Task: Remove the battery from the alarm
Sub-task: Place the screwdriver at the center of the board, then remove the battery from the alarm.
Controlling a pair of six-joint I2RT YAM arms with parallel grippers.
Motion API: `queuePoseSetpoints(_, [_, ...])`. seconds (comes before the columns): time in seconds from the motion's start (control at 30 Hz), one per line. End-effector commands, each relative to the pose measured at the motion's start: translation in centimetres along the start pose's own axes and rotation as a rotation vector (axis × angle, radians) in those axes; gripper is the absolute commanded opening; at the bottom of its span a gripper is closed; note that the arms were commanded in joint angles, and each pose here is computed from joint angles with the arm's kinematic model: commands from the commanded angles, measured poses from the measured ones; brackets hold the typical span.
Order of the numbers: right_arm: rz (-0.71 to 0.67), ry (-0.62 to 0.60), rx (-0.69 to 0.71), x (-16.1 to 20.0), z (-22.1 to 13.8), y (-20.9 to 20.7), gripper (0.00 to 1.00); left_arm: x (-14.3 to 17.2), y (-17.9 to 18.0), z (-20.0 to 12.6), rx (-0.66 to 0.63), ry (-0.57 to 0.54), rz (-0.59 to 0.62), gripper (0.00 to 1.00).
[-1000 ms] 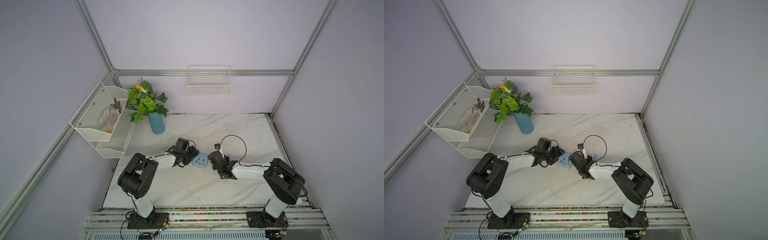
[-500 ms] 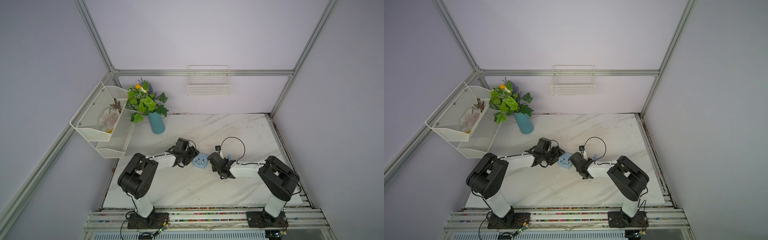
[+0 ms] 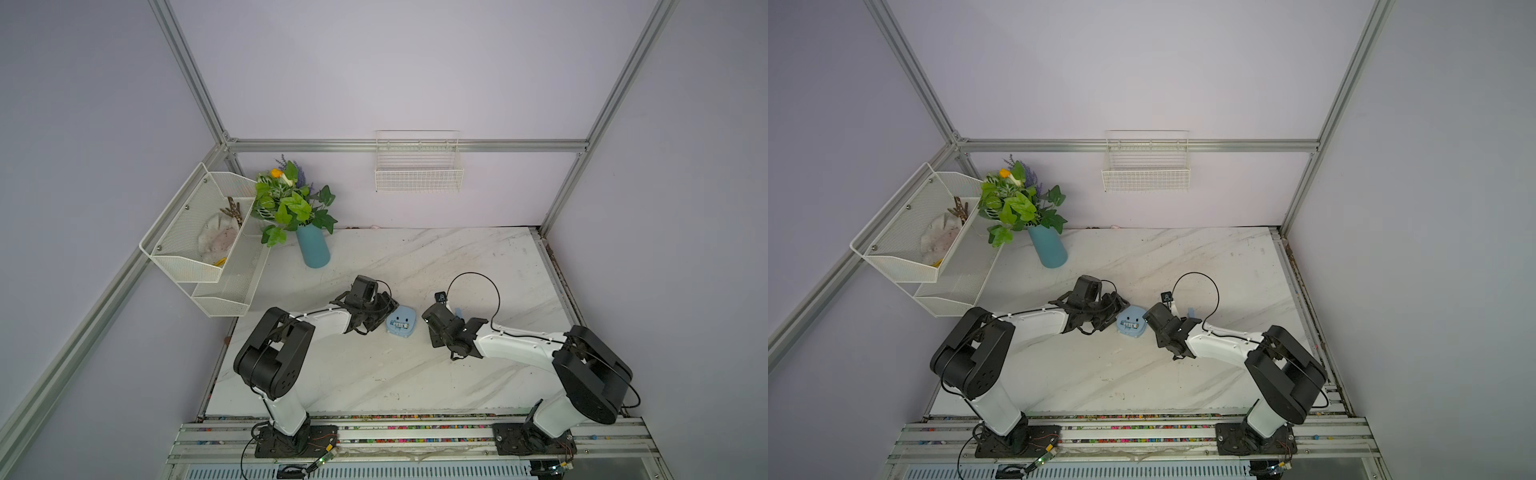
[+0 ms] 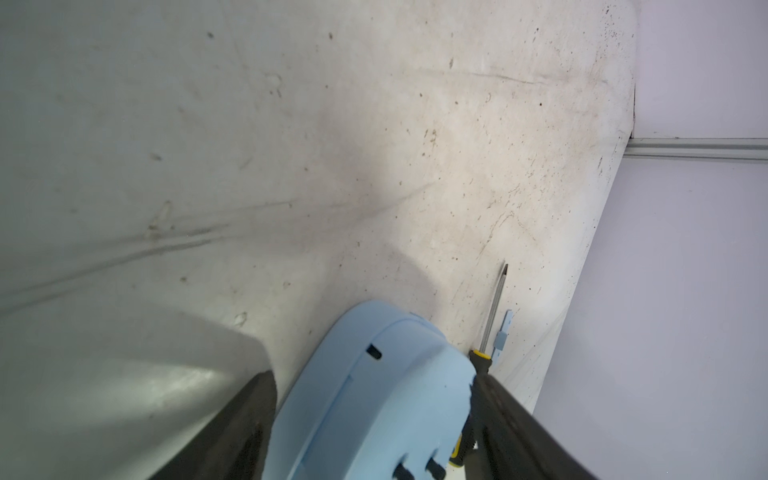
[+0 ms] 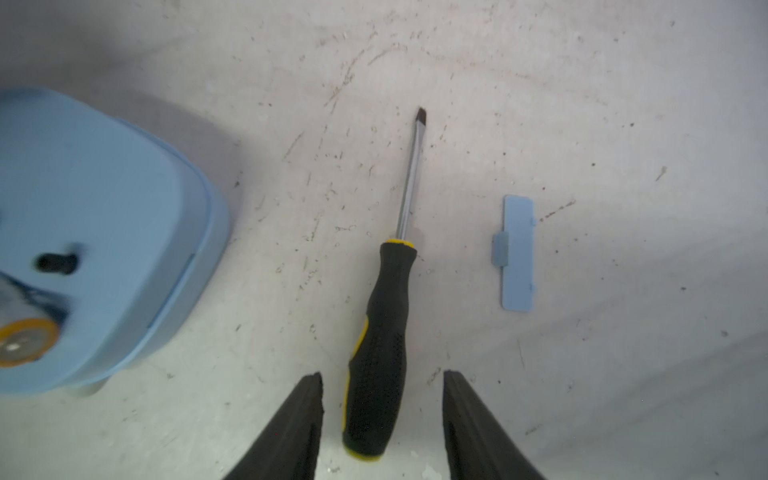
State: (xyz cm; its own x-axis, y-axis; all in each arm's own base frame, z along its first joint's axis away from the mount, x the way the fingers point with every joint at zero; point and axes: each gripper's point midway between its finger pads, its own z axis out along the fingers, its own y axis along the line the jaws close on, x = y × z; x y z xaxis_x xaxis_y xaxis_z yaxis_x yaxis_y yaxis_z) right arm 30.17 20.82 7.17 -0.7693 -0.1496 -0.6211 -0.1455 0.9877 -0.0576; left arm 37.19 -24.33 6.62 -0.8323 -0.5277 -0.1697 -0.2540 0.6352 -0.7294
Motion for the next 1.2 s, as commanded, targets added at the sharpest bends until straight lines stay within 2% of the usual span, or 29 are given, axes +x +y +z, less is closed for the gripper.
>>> queuePoseSetpoints(0.0, [-0.027, 0.016, -0.070, -1.1, -2.2, 1.2, 0.45, 0.3, 0.9, -0.7, -0.023, -0.002, 0.011, 0.78])
queuePoseSetpoints(0.03, [-0.032, 0.033, -0.092, -0.9, -2.1, 1.7, 0.40, 0.4, 1.0, -0.7, -0.022, -0.003, 0.009, 0.77])
queuePoseSetpoints(0.13, [-0.024, 0.087, -0.182, 0.3, -1.7, 3.6, 0.12, 0.5, 1.0, -0.8, -0.015, -0.002, 0.004, 0.76])
queuePoseSetpoints(0.2, [-0.016, 0.126, -0.228, 1.2, -0.9, 4.8, 0.00, 0.6, 1.0, -0.9, -0.010, -0.002, 0.002, 0.74])
queuePoseSetpoints(0.57, [-0.001, 0.169, -0.292, 1.2, 1.7, 7.8, 0.00, 1.1, 1.4, -1.7, -0.005, -0.004, -0.001, 0.66])
queuePoseSetpoints(1.17, [0.039, 0.119, -0.284, -2.4, 3.8, 8.0, 0.00, 2.7, 2.7, -1.7, -0.008, 0.014, -0.024, 0.64])
